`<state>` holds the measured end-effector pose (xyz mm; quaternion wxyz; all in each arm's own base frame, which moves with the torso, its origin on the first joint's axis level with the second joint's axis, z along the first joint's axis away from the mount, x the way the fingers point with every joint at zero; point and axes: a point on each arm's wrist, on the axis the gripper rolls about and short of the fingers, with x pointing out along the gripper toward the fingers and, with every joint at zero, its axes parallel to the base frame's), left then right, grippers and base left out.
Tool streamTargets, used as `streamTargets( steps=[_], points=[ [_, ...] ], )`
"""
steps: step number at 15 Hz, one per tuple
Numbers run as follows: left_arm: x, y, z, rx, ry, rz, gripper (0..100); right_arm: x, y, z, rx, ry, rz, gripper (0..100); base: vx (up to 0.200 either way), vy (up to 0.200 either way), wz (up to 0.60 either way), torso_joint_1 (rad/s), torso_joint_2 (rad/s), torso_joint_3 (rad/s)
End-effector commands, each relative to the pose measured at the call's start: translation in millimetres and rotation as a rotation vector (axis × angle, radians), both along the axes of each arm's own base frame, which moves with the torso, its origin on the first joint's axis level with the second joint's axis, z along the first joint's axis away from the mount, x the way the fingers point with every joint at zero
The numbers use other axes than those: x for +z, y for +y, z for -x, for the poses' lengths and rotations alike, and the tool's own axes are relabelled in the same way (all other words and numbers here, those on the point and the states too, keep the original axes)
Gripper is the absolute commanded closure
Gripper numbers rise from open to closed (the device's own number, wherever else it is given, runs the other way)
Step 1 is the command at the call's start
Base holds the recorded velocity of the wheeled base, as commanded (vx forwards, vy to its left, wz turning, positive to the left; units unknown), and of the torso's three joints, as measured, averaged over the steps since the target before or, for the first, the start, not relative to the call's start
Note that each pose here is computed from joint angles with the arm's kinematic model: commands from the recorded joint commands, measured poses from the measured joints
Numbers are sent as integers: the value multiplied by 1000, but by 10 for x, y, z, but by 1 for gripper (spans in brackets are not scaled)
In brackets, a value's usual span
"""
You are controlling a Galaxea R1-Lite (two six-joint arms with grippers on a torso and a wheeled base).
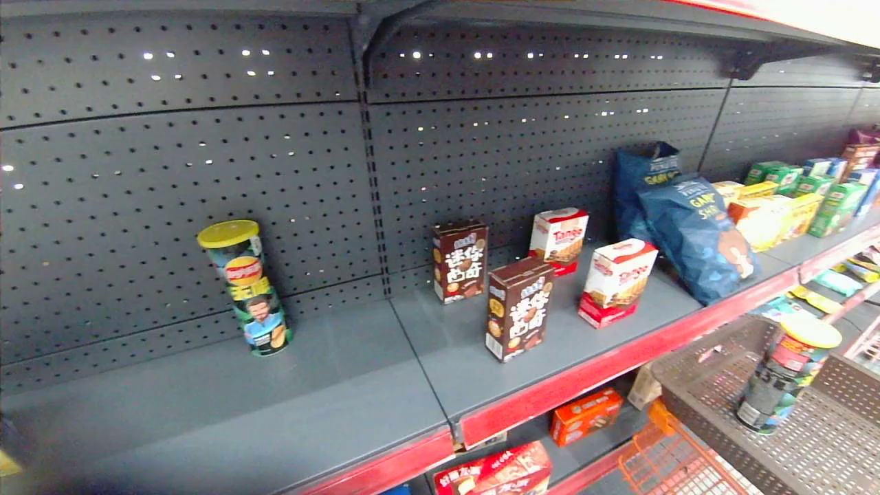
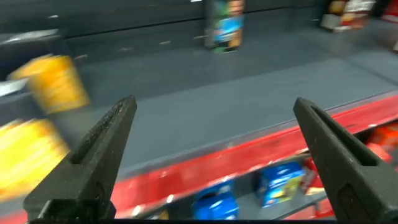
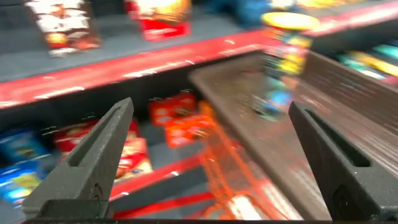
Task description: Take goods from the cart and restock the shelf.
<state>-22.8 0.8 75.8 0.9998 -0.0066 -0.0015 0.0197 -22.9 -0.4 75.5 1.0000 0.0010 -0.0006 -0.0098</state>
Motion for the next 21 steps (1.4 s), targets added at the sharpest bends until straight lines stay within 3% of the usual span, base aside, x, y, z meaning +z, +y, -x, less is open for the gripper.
streamTargets(
  steps=[1,6,10,12,13,14,15,16,18,21],
  points=[
    [0,0,0,1,0,-1,0,-1,0,-1,0,3,0,0,0,0,-600,7,2,7],
    [0,0,0,1,0,-1,0,-1,0,-1,0,3,-1,0,0,0,-600,4,3,0],
    [0,0,0,1,0,-1,0,3,0,1,3,5,16,0,0,0,0,0,0,0],
    [0,0,0,1,0,-1,0,11,4,-6,-10,63,34,0,0,0,0,0,0,0],
    [0,0,0,1,0,1,0,35,19,-74,-99,162,35,0,0,0,0,0,0,0],
    [0,0,0,-1,0,-1,0,138,33,-76,-93,128,30,0,0,0,0,0,0,0],
    [0,0,0,2,0,1,0,733,63,-11,126,-59,35,0,0,0,0,0,0,0],
    [0,0,0,1,0,-1,0,885,58,-137,256,1,17,0,0,0,0,0,0,0],
    [0,0,0,1,0,-1,0,1346,-2,-489,-5,12,12,0,0,0,0,0,0,0],
    [0,0,0,1,0,1,0,1275,-26,-886,-44,191,-47,0,0,0,0,0,0,0]
  ],
)
